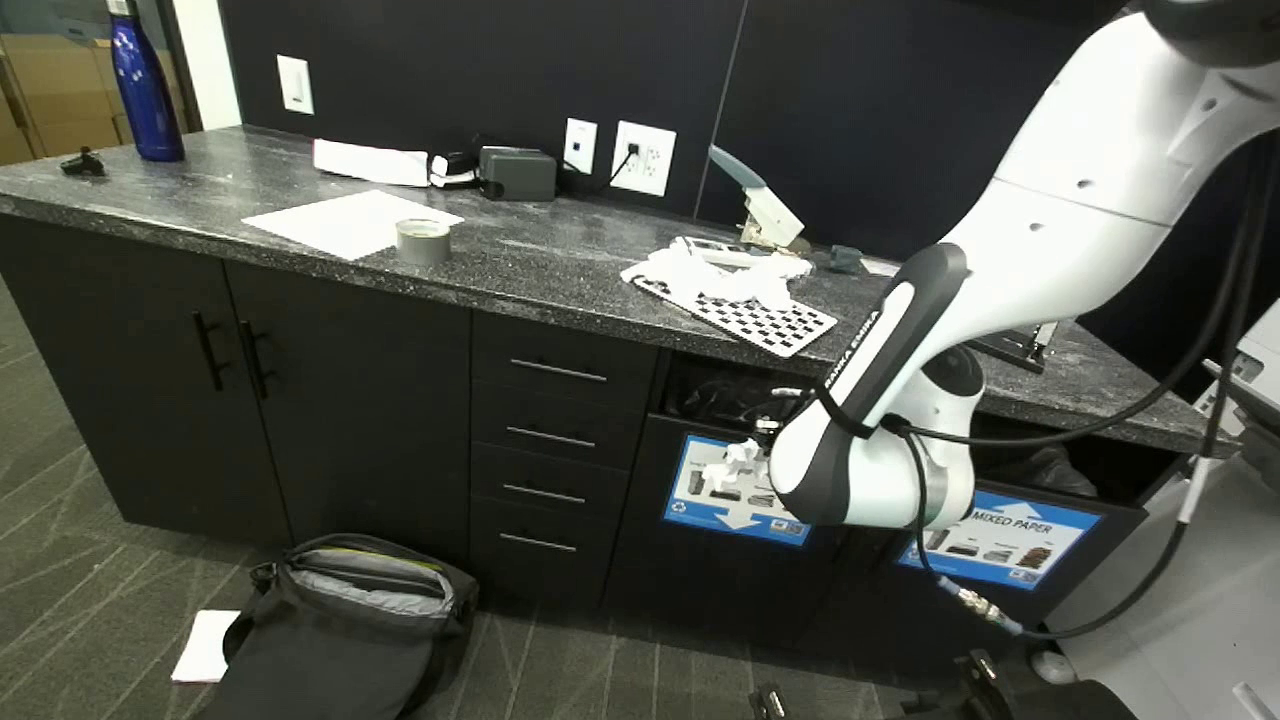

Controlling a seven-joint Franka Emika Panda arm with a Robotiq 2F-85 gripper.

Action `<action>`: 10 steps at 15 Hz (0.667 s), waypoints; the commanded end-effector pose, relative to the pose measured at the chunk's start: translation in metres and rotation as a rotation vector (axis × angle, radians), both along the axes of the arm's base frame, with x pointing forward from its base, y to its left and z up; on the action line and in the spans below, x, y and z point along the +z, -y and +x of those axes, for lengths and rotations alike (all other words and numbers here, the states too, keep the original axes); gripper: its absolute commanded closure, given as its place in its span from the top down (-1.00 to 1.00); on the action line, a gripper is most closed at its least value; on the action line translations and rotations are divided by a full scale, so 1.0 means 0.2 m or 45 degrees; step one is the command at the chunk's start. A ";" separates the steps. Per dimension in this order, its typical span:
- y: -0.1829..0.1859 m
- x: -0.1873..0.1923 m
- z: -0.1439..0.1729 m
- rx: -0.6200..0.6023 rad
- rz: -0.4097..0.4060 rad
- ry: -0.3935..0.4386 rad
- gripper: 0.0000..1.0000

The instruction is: Put all the white pieces of paper in the left bin

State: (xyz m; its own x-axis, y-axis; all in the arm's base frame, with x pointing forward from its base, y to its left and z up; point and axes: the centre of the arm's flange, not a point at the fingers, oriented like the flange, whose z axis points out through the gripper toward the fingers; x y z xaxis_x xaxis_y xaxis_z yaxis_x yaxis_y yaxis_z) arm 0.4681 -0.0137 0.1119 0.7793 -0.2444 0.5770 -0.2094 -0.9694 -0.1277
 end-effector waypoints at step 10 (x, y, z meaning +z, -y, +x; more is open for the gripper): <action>0.22 -0.25 0.53 -0.296 -0.031 0.647 -0.77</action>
State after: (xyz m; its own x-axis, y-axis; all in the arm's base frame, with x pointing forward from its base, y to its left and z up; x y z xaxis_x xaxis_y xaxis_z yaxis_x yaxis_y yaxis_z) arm 0.5489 -0.0554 0.0814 0.4634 -0.3589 0.8102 -0.3172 -0.9209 -0.2265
